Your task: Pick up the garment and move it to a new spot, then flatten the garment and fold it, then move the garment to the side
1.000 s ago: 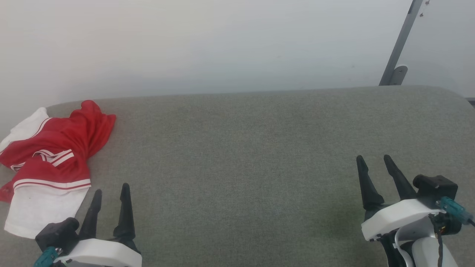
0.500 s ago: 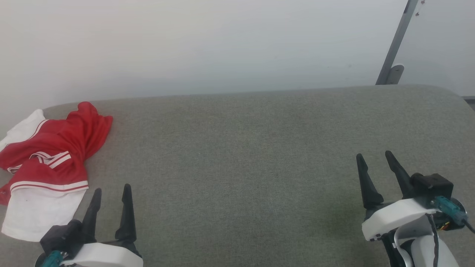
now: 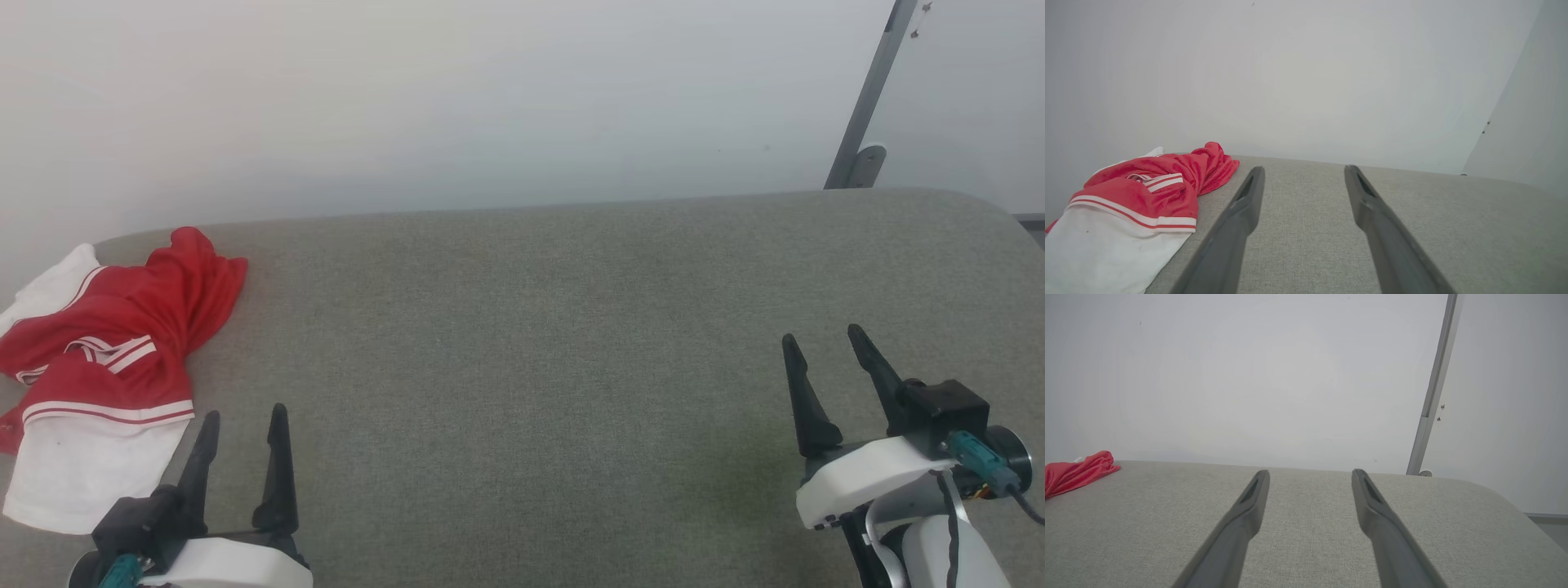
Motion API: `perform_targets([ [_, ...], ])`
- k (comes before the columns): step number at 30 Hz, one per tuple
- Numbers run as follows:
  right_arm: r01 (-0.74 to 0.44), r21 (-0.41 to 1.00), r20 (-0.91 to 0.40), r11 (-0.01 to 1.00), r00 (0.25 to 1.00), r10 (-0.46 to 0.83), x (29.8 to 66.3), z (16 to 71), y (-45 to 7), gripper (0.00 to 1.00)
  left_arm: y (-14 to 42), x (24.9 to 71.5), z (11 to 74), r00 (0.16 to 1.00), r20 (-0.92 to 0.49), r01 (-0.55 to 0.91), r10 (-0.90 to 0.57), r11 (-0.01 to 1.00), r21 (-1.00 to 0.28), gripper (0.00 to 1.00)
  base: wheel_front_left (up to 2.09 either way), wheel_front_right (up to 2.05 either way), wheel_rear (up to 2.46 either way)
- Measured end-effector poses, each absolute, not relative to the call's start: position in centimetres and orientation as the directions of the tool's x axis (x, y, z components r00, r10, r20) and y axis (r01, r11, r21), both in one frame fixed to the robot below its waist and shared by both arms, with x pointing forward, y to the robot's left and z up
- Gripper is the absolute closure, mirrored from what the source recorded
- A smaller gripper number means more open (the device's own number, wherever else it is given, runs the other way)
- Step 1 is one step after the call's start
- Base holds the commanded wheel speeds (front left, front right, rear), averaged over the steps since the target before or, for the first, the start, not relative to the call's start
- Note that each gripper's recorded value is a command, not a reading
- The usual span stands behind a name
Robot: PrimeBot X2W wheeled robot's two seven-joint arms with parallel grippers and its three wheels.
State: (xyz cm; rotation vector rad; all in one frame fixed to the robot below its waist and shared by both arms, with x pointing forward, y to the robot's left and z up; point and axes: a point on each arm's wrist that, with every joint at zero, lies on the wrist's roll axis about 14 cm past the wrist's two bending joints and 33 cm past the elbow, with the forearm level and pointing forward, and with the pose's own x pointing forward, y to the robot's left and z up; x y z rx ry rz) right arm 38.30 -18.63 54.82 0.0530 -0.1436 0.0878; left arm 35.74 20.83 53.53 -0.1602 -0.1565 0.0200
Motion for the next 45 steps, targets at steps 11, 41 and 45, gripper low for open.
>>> perform_targets([
  [11, -0.089, 0.045, 0.15, 0.995, 0.985, 0.082, 38.3, 55.0, -18.7, 0.0, 21.1, 35.7, 53.6, 0.987, 0.156, -0.015, 0.041, 0.986, -0.166, 0.0, 0.0, 0.0, 0.0],
  [41, -0.489, 0.019, 0.145, 0.872, 0.864, 0.482, 39.7, 55.6, -3.6, 0.0, 33.4, 25.1, 54.6, 0.879, 0.174, -0.416, 0.443, 0.893, -0.174, 0.0, 0.0, 0.0, 0.0],
  [45, -0.571, 0.013, 0.15, 0.821, 0.813, 0.563, 39.3, 56.0, -0.1, 0.0, 35.1, 22.4, 55.0, 0.838, 0.184, -0.485, 0.514, 0.856, -0.181, 0.0, 0.0, 0.0, 0.0],
])
